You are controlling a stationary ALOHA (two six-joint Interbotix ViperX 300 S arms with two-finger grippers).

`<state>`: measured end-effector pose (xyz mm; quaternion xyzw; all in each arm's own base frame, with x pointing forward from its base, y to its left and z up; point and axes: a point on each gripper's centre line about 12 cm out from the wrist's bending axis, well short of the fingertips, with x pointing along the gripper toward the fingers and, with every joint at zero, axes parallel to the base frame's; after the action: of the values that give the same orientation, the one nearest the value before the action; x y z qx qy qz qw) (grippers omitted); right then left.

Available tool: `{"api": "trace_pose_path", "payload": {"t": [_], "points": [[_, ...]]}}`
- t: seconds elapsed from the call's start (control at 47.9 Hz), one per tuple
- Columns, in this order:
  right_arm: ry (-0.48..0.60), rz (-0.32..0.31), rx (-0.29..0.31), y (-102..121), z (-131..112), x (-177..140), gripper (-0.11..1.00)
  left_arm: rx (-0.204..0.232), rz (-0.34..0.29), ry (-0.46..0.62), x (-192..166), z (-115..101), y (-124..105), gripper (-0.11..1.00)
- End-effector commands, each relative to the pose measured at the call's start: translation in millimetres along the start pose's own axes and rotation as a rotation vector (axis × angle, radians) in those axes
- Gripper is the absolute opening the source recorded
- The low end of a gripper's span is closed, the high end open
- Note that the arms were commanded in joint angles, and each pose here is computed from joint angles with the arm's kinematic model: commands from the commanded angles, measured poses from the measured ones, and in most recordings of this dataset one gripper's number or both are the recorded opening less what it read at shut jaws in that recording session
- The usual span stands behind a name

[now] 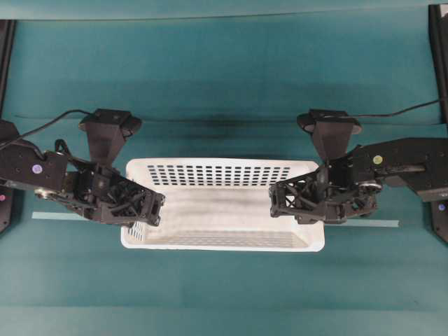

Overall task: Lift the white basket with both hands.
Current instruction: 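Hold the basket raised between both grippers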

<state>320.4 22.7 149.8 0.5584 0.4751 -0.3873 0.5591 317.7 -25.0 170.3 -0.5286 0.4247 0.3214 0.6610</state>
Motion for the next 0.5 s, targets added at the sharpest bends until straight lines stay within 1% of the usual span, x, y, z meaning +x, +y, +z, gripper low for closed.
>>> {"api": "trace_pose_path", "payload": {"t": [0.0,0.188,0.334,0.417,0.48], "points": [[0.002,-0.001,-0.052,0.7,-8.6,1.9,0.16,0.025,-0.015,-0.005,1.8,0.1,-4.4,0.02],[0.002,-0.003,-0.058,0.1,-8.6,2.2,0.16,0.032,-0.051,-0.011,1.2,0.6,-7.9,0.01],[-0.002,-0.005,-0.062,-0.4,-8.1,2.5,0.16,0.038,-0.053,-0.011,1.2,0.5,-7.3,0.02],[-0.007,0.001,-0.064,-0.1,-7.0,2.7,0.17,0.042,-0.050,-0.011,1.5,0.2,-5.7,0.07],[-0.009,0.011,-0.065,1.1,-7.2,2.8,0.17,0.043,-0.048,-0.010,1.5,-0.3,-5.6,0.17]]}}
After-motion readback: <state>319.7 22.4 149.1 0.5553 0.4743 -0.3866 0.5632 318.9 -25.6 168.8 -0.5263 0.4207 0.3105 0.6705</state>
